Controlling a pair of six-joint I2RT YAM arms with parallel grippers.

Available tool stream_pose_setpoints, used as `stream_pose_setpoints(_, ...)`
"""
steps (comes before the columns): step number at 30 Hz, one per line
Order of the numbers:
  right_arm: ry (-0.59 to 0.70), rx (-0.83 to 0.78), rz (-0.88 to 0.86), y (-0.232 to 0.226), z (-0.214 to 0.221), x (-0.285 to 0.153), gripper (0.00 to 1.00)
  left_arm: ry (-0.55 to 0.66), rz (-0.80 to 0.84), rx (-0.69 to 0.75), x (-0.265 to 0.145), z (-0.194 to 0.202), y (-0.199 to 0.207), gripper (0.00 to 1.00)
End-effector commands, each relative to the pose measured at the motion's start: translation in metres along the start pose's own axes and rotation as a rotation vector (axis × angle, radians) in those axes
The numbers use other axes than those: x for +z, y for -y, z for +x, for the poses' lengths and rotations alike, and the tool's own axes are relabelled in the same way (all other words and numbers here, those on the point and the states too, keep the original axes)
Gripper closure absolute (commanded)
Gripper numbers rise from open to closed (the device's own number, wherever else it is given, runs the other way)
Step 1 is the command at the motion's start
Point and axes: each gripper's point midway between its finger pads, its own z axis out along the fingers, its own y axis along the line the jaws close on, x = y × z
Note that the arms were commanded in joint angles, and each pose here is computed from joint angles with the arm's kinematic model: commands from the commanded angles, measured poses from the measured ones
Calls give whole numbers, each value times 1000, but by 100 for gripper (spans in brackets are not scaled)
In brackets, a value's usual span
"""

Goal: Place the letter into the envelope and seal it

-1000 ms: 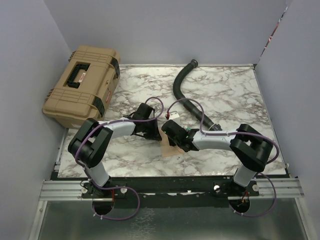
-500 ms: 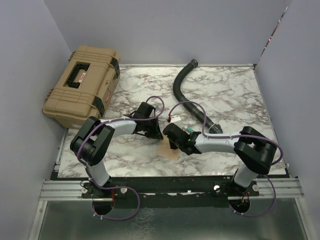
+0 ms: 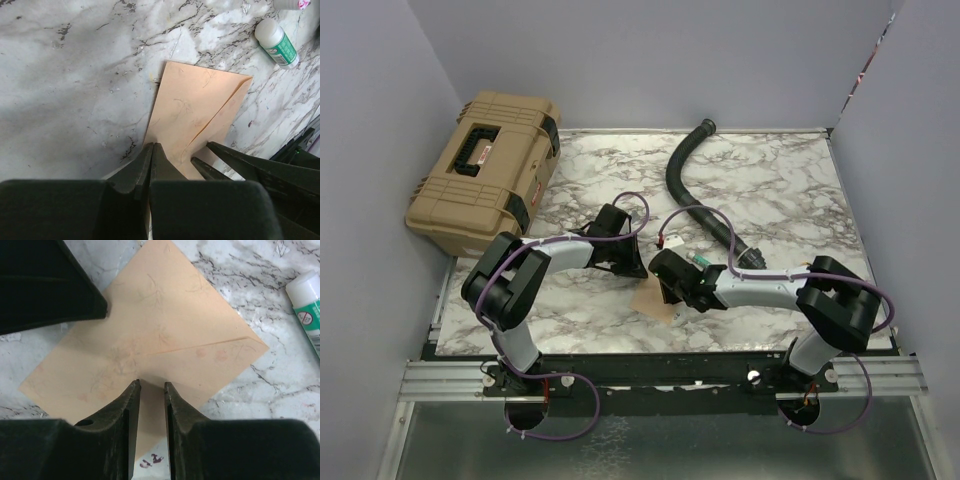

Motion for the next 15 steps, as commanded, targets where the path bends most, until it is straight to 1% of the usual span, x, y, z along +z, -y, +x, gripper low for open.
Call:
stream_pose_setpoints(1,-227,-97,63,22,55,-17,73,-111,-272,-30,12,45,-75,100)
stream_pose_setpoints(5,-206,-95,41,15,42,-21,73,-108,-271,-28,12,44,-75,100)
stream_pose_setpoints(15,-186,-92,-15,1,31,-23,72,-109,-270,-28,11,45,-75,100)
